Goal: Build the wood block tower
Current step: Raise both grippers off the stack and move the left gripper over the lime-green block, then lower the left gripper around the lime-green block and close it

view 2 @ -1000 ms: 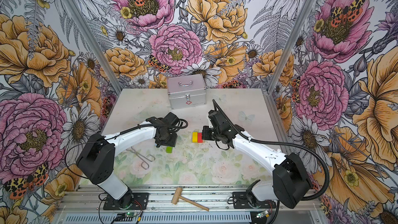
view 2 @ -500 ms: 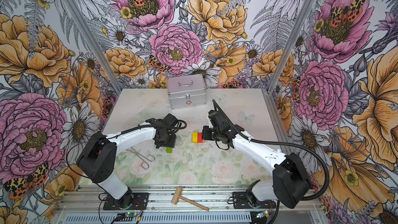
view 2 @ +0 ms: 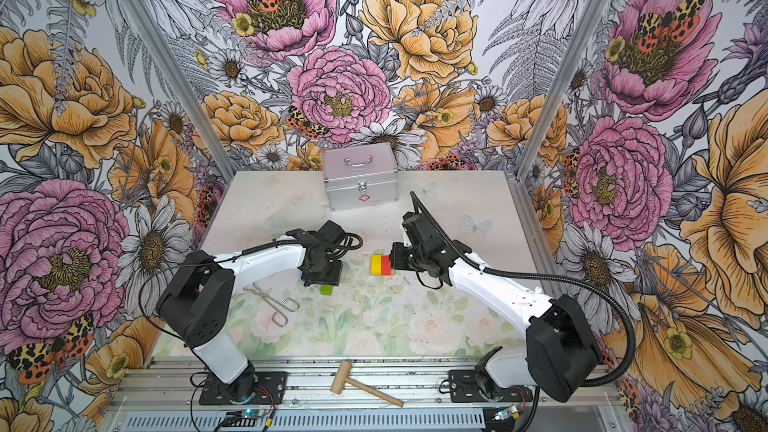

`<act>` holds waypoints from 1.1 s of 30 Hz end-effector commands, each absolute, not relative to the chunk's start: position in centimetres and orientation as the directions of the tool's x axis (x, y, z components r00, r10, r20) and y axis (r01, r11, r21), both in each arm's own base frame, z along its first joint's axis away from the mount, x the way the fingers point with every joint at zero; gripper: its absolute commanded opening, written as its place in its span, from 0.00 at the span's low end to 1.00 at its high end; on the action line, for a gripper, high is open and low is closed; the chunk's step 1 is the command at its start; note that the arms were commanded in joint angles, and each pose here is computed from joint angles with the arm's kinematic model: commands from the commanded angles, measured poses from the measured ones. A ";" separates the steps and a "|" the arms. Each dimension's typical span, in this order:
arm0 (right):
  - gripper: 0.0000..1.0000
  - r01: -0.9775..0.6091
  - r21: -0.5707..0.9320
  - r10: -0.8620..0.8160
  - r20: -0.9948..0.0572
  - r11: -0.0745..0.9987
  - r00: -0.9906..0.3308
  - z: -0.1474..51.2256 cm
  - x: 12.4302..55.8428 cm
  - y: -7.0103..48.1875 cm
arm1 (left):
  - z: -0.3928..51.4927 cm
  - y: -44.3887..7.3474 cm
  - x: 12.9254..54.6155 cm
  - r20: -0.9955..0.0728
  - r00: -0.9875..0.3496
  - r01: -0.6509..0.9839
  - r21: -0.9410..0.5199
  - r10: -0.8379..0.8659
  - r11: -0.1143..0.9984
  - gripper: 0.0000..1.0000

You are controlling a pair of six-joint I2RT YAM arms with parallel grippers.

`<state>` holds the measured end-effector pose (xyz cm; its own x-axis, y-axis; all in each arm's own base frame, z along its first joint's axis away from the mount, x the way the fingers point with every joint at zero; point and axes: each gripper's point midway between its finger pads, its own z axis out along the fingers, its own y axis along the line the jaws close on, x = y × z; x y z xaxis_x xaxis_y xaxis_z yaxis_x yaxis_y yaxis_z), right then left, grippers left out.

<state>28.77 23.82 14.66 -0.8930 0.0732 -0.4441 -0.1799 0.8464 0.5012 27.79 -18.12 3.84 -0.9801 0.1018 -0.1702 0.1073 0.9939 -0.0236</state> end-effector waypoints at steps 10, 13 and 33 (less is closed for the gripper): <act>0.17 -0.172 0.485 0.075 -0.448 0.857 -0.891 14.2 29.0 23.4 | 2.5 -17.9 28.0 -0.142 -0.987 0.078 -0.031 0.073 0.996 0.54; 0.18 -0.170 0.485 0.075 -0.445 0.857 -0.892 14.1 29.0 23.4 | 2.9 -17.9 28.2 -0.154 -0.986 0.077 -0.035 0.071 0.996 0.51; 0.52 -0.164 0.481 0.078 -0.443 0.861 -0.893 13.9 29.0 23.2 | 4.2 -18.1 27.6 -0.179 -0.982 0.077 -0.061 0.065 0.995 0.42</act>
<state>28.89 23.68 14.57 -0.8928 0.0767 -0.4440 -0.1749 0.8491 0.4984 27.63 -17.68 3.40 -0.9841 0.0838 -0.1565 0.0888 0.9957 -0.0250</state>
